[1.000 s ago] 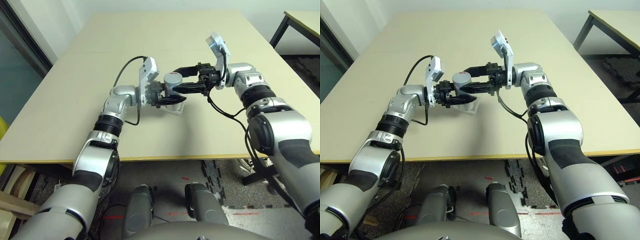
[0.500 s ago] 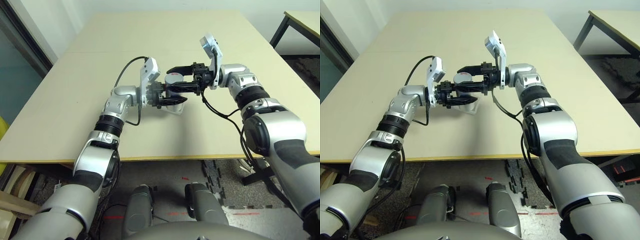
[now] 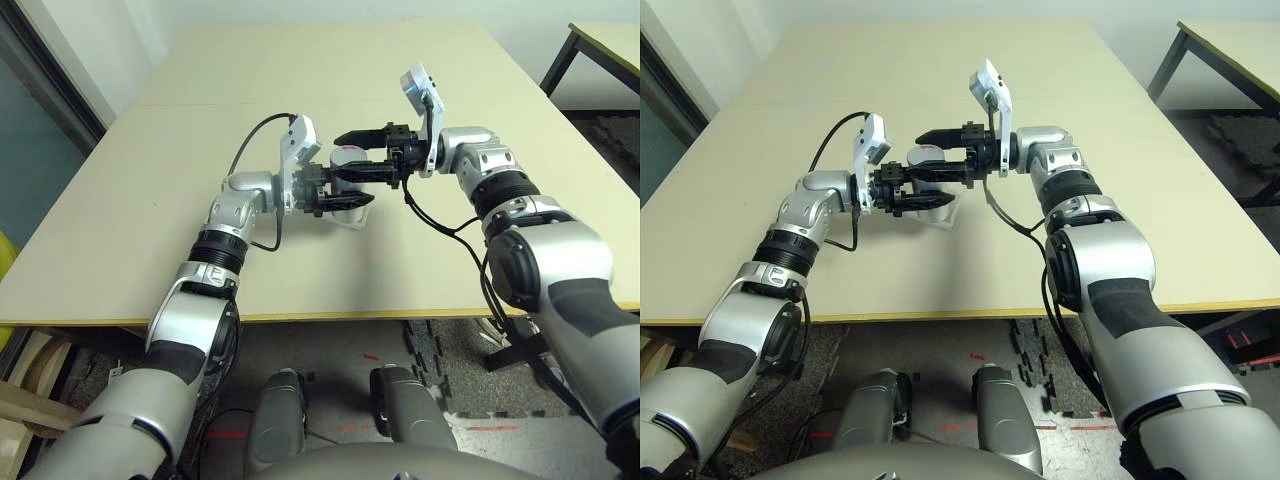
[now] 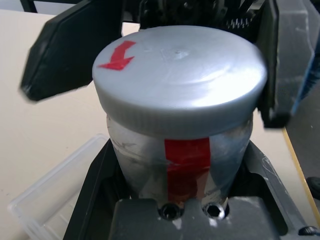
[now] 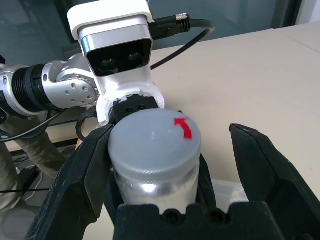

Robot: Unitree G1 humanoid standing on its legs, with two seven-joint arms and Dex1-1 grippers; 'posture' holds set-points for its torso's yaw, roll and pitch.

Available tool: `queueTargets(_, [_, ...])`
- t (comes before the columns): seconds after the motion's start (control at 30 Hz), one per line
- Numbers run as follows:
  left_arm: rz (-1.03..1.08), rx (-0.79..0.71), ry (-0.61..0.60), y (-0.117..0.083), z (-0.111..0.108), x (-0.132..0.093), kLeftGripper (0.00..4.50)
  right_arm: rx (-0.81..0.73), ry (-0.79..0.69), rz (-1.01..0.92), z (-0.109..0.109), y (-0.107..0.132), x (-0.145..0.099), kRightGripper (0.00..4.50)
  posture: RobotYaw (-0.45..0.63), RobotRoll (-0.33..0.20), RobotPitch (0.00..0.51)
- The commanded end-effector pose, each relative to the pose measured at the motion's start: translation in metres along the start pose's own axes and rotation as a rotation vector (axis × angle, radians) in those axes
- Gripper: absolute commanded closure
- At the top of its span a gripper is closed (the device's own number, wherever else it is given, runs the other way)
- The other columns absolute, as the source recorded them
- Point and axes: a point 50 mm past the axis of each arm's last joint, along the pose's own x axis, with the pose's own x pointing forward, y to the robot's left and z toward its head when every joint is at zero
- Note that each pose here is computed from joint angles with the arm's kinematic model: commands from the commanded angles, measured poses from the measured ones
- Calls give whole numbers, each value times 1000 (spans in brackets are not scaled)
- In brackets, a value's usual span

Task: Pour the medicine from the bottle into the box.

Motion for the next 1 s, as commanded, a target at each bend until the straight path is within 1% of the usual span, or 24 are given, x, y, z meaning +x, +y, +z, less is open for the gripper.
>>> queueTargets(0.03, [-33, 1, 7, -3, -3, 1, 1818, 21, 8, -86, -3, -5, -22, 0, -153, 0, 57])
queueTargets(0.2, [-31, 1, 6, -3, -3, 1, 1818, 28, 18, -111, -4, -6, -30, 0, -155, 0, 57])
queueTargets(0.4, [-29, 4, 6, -3, -2, 1, 1818, 49, 48, -193, -12, -8, -48, 0, -155, 0, 55])
queueTargets(0.7, [-32, 6, 7, -2, -2, 1, 1818, 64, 91, -247, -21, -8, -61, 0, -156, 0, 51])
queueTargets(0.87, [-28, 7, 7, -2, -1, 1, 1818, 62, 123, -237, -23, -7, -65, 0, -154, 0, 47])
queueTargets(1.0, [-22, 9, 8, 0, -1, -1, 1818, 76, 107, -194, -20, -5, -67, 0, -154, 0, 47])
